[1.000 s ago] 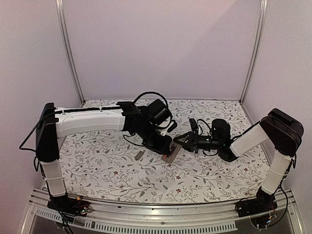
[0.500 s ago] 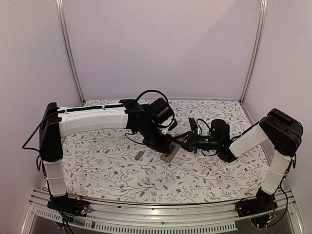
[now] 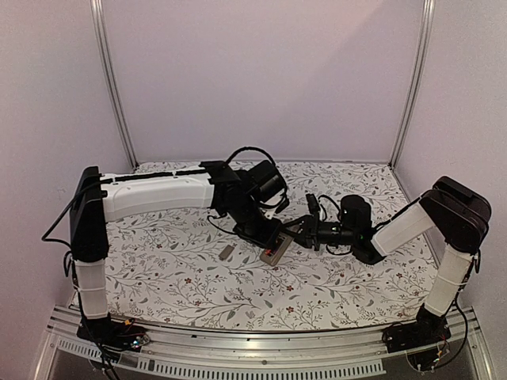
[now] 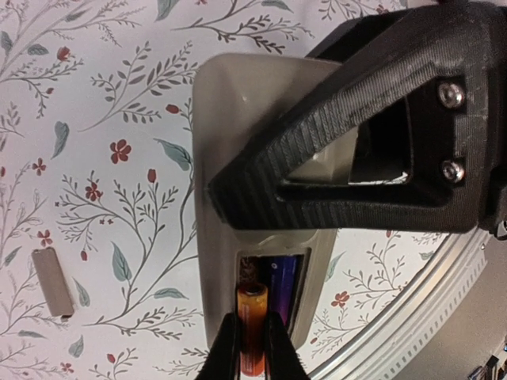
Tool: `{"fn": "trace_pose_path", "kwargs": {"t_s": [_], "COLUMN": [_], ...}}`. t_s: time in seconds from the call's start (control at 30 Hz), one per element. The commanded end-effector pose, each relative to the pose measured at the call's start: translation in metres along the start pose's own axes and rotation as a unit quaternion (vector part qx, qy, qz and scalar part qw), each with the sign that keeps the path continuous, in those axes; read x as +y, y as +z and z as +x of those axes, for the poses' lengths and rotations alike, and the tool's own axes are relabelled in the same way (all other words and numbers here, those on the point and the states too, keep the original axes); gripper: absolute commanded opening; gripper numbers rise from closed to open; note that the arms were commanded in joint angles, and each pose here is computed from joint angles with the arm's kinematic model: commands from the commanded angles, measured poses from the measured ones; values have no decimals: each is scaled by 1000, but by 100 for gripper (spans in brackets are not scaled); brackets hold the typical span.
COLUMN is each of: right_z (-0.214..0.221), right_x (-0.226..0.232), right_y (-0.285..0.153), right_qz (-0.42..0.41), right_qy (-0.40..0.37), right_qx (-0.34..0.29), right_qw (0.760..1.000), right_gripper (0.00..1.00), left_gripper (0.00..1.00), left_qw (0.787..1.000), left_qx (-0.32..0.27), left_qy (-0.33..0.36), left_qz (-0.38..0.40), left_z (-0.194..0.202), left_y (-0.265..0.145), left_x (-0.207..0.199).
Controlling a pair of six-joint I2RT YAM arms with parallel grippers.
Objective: Load the batteries into the remote control
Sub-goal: Place the battery in the battery compartment.
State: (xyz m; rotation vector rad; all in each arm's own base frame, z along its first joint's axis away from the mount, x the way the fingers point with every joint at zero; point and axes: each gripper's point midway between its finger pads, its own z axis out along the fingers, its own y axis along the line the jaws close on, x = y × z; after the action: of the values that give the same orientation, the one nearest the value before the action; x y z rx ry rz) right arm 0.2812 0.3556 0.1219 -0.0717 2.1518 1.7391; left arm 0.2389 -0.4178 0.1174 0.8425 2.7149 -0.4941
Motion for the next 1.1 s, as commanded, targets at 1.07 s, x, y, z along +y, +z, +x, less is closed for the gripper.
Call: {"fn": "trace_pose_path", "kwargs": {"t_s": [1.07], "right_z": [-5], "right_x": [24], "right_y": [3], "right_qz": [-36], "right_qy": [-20], "right_qx": [-12], "right_qw": [999], "right_gripper": [4], "left_gripper": [15], "left_qw": [999], "left_qx": [30], "left_qy": [17], "left_qz": [-18], "left_z": [12], "left_y": [13], "left_x": [-2]}}
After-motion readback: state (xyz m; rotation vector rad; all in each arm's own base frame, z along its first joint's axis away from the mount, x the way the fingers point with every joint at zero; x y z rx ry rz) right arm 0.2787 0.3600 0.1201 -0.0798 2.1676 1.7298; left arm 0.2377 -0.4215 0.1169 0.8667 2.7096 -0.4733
